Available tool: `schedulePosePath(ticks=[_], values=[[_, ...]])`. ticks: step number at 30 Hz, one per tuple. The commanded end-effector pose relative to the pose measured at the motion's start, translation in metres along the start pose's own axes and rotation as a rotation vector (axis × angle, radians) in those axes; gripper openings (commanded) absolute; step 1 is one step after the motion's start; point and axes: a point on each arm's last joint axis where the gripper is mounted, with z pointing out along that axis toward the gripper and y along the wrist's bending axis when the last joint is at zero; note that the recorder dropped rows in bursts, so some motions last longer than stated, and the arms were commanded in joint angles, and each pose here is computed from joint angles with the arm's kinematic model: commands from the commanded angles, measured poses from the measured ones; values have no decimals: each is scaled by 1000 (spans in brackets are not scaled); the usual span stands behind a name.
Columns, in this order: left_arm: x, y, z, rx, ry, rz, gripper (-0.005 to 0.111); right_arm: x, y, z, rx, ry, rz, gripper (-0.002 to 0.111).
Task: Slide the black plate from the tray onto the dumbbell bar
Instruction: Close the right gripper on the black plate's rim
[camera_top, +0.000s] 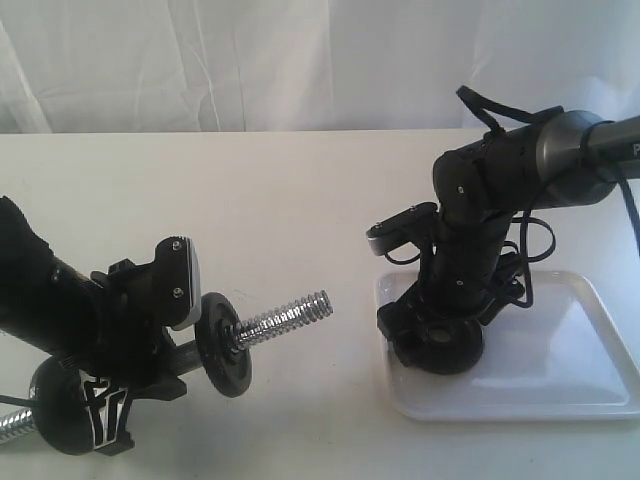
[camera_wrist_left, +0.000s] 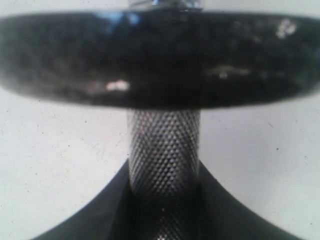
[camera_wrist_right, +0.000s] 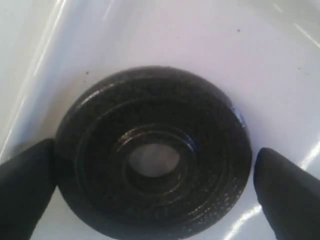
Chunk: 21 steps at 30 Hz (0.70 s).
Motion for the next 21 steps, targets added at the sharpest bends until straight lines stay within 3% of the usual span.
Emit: schedulePosePath(ticks=[1, 21], values=[[-13, 5, -14, -62, -82, -49, 0, 9, 3, 28, 1, 85, -33, 104], [-13, 5, -14, -62, -82, -49, 0, 11, -10, 34, -98, 51, 35, 104]])
